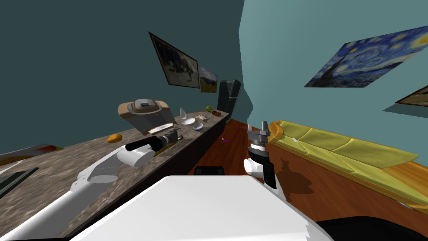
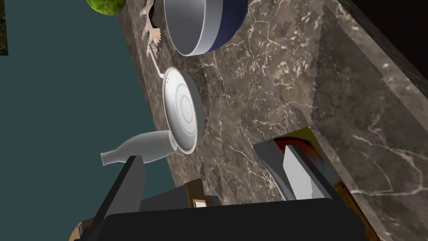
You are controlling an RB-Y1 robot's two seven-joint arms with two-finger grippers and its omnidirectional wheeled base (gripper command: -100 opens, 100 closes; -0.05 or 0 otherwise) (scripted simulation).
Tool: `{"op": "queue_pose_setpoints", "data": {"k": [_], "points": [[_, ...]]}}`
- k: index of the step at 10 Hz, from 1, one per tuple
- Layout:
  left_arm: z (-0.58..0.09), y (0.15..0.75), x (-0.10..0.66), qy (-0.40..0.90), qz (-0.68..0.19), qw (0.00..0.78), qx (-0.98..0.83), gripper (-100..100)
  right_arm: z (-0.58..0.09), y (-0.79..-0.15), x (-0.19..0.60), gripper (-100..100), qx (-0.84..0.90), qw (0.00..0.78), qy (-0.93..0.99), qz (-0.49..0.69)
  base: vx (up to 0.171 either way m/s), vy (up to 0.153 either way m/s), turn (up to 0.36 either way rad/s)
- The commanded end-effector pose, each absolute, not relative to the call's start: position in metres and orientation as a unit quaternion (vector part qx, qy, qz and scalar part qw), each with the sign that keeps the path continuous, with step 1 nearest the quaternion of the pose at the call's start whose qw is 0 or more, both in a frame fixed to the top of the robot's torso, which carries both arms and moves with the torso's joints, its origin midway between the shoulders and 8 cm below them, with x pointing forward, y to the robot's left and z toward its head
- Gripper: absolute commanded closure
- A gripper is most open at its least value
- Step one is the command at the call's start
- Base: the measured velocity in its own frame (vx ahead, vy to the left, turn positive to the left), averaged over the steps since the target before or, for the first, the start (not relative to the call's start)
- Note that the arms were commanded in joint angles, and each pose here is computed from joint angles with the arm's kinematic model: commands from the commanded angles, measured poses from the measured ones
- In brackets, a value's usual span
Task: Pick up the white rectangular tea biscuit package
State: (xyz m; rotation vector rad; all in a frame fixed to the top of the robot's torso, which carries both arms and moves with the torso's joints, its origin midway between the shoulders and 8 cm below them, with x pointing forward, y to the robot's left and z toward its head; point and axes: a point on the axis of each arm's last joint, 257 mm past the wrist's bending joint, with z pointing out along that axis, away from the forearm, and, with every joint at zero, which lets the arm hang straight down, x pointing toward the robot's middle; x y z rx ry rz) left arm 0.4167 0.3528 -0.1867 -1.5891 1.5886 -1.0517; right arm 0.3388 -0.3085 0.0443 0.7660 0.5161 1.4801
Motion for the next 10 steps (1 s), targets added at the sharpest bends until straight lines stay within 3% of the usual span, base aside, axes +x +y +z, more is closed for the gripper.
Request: {"op": "queue_pose_setpoints", "data": {"k": [1,10], "points": [[-0.2,0.361,0.41,0.606,-0.382,0.301,-0.63,-100,0.044,-0.309,0.339,0,0.336,0.643,0.227,0.65,0.056,-0.006,0.007],[-0.261,0.433,0.357,0.546,-0.246,0.172,-0.782,-100,0.044,-0.309,0.339,0,0.336,0.643,0.227,0.65,0.049,0.003,0.003]]}}
